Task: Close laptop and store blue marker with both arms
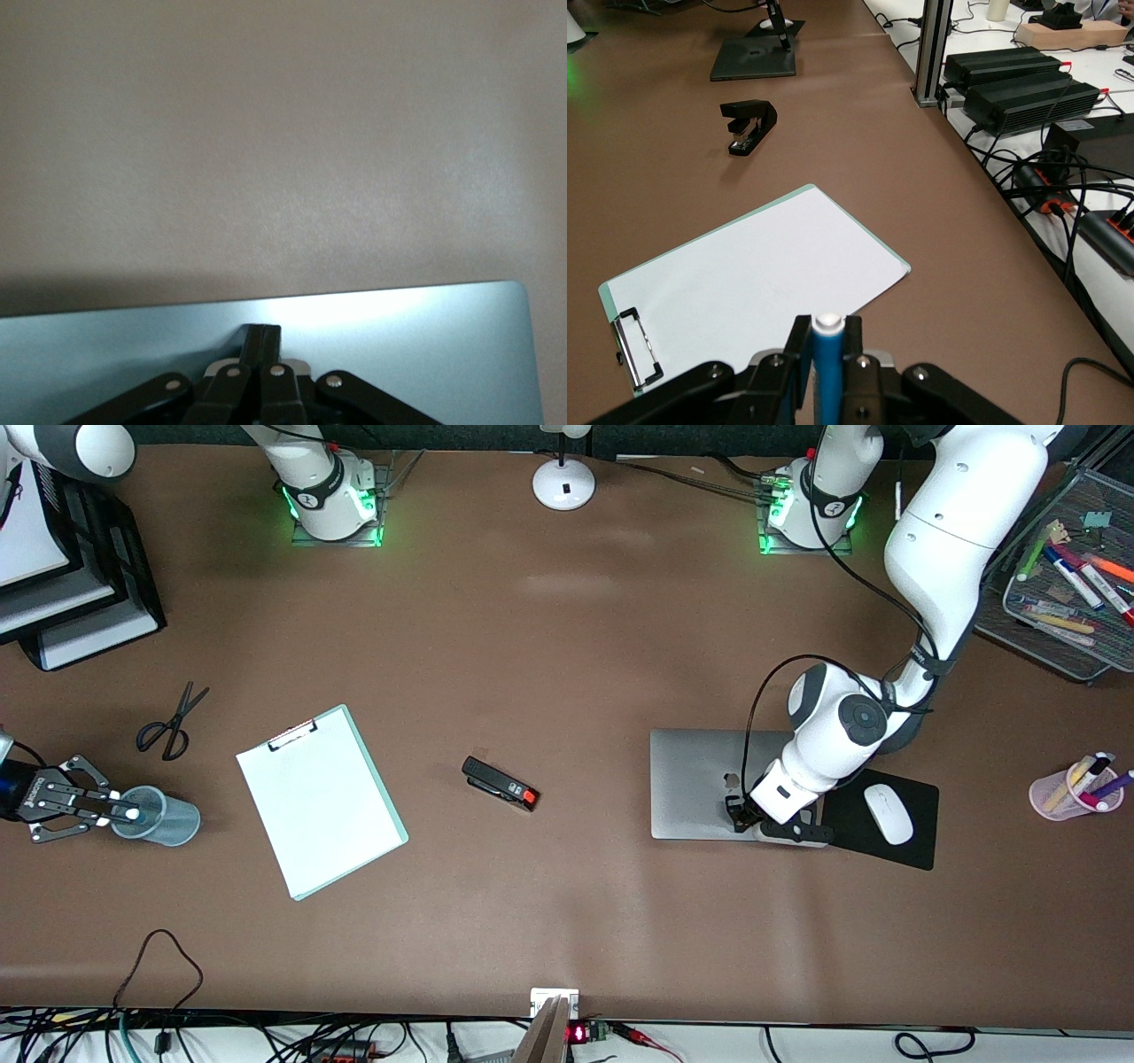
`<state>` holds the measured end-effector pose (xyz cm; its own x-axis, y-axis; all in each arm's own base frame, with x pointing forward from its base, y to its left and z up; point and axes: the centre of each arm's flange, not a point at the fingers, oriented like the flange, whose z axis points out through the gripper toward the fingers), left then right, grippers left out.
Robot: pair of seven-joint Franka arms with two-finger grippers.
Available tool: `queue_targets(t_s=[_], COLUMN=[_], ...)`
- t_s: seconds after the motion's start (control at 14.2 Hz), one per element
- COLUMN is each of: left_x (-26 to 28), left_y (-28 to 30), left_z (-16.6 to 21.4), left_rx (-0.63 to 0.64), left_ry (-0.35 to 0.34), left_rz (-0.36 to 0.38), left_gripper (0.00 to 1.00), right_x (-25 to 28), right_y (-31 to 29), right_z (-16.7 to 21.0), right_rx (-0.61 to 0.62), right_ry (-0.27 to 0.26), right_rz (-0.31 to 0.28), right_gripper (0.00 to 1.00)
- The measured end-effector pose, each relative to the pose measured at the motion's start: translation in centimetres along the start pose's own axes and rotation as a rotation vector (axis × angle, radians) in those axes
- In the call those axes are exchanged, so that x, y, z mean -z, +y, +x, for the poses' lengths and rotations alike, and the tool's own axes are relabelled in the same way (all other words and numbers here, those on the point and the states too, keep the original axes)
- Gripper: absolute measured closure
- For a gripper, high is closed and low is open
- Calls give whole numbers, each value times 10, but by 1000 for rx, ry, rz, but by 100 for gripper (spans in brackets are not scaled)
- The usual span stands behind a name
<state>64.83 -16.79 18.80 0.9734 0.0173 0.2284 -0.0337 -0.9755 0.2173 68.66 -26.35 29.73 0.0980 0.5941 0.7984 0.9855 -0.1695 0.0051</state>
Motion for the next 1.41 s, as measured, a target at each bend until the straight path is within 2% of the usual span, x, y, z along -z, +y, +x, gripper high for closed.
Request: queue_targets(t_s=[0.21, 0.42, 0.49, 0.78, 0.99, 1.06, 1.41], left_x=[36, 119, 150, 250, 296, 306, 363], left_y=[4, 13, 10, -11, -1, 2, 12], left_z=[15, 29, 30, 30, 21, 18, 19], left_rx=[-19, -64, -70, -107, -111, -112, -107], left_ry=[-79, -181, -206, -308, -348, -353, -352], left_rz=[46, 125, 152, 223, 254, 261, 279], left_gripper=[99, 99, 99, 98, 71, 63, 13], right_x=[-1, 2, 3, 2, 4, 6, 11], right_y=[-3, -9, -10, -11, -10, -8, 0], right_z=[-18, -39, -43, -45, -34, -24, 58], right_rx=[-22, -44, -49, -69, -192, -248, -471], right_ry=[6, 17, 21, 29, 36, 27, -102], right_rz=[0, 2, 4, 11, 27, 31, 50], right_gripper=[82, 81, 77, 37, 7, 0, 0])
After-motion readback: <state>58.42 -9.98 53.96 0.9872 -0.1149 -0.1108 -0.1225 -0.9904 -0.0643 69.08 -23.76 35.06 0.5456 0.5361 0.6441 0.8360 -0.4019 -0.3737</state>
